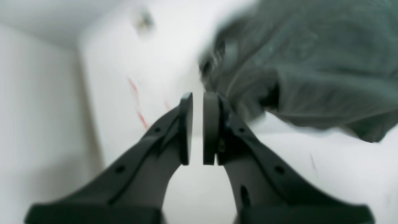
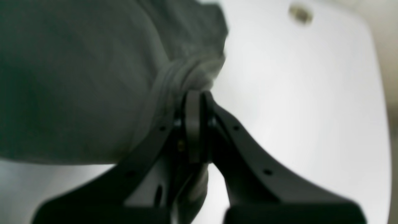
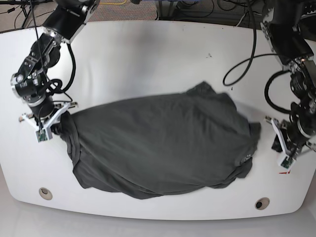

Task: Fold the T-shirt properly
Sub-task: 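Lay the shirt flat on the table and open both grippers, then grasp the shirt's shoulder edges with both grippers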

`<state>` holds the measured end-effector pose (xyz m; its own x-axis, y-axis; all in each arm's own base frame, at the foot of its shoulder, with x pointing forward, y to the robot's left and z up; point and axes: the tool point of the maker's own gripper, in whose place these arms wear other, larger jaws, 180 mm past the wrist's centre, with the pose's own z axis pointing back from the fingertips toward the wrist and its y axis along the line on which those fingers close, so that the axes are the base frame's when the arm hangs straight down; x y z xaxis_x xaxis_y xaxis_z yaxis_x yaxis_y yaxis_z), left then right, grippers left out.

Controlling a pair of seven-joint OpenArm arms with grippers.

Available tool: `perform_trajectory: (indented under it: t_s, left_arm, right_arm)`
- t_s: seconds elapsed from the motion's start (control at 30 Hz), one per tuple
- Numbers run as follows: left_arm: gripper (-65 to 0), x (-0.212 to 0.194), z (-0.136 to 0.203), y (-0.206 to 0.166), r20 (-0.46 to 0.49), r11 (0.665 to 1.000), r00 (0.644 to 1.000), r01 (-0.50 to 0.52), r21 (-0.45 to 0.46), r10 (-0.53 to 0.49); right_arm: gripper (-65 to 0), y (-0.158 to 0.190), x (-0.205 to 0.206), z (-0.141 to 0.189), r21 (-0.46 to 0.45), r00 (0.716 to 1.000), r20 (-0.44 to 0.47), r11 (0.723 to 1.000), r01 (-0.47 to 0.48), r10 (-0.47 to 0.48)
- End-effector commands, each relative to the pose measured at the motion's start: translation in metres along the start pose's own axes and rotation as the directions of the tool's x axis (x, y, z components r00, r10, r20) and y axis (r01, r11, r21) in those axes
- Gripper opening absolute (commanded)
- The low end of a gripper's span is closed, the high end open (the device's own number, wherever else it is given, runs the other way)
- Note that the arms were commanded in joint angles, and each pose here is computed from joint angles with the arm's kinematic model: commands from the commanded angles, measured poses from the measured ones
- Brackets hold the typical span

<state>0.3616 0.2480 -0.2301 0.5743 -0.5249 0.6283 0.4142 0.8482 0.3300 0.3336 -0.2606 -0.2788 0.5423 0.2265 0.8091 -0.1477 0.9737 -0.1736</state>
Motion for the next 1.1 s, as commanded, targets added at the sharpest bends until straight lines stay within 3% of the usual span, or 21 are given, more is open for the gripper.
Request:
perform_trajectory:
  t_s: [0.0, 0.17, 0.37, 0.63, 0.9, 1.0, 1.07]
  left_arm:
    - [-61.2, -0.026, 0.004, -0.003, -0.036, 1.0, 0.999, -0.007, -0.001, 0.007]
    - [-61.2, -0.088, 0.007, -0.017, -0.166, 0.997, 0.984, -0.07, -0.021, 0.066]
    - [-61.2, -0.138, 0.02, -0.022, -0.295, 0.998, 0.954, -0.062, -0.028, 0.051]
    - [-61.2, -0.165, 0.029, -0.026, -0.336, 0.998, 0.942, -0.037, -0.048, 0.019]
    - [-59.7, -0.162, 0.028, -0.027, -0.285, 0.998, 0.958, -0.024, -0.056, 0.007]
    - [-54.4, -0.162, 0.028, -0.027, -0.283, 0.998, 0.959, -0.026, -0.056, 0.009]
    - [-48.2, -0.161, 0.027, -0.029, -0.28, 0.998, 0.96, -0.027, -0.061, 0.009]
  right_arm:
    - [-64.8, -0.001, -0.006, 0.01, -0.017, 1.0, 0.014, 1.0, 0.012, -0.012]
    - [-64.8, 0.013, -0.057, 0.019, 0.0, 0.994, -0.089, 0.998, 0.062, -0.062]
    - [-64.8, 0.027, -0.1, 0.031, 0.016, 0.978, -0.19, 0.996, 0.091, -0.087]
    - [-64.8, 0.034, -0.123, 0.042, 0.024, 0.965, -0.247, 0.995, 0.094, -0.085]
    - [-64.5, 0.039, -0.125, 0.041, 0.023, 0.963, -0.251, 0.994, 0.105, -0.096]
    - [-59.9, 0.039, -0.124, 0.04, 0.022, 0.964, -0.248, 0.994, 0.104, -0.095]
    - [-49.8, 0.035, -0.124, 0.041, 0.009, 0.963, -0.256, 0.996, 0.091, -0.086]
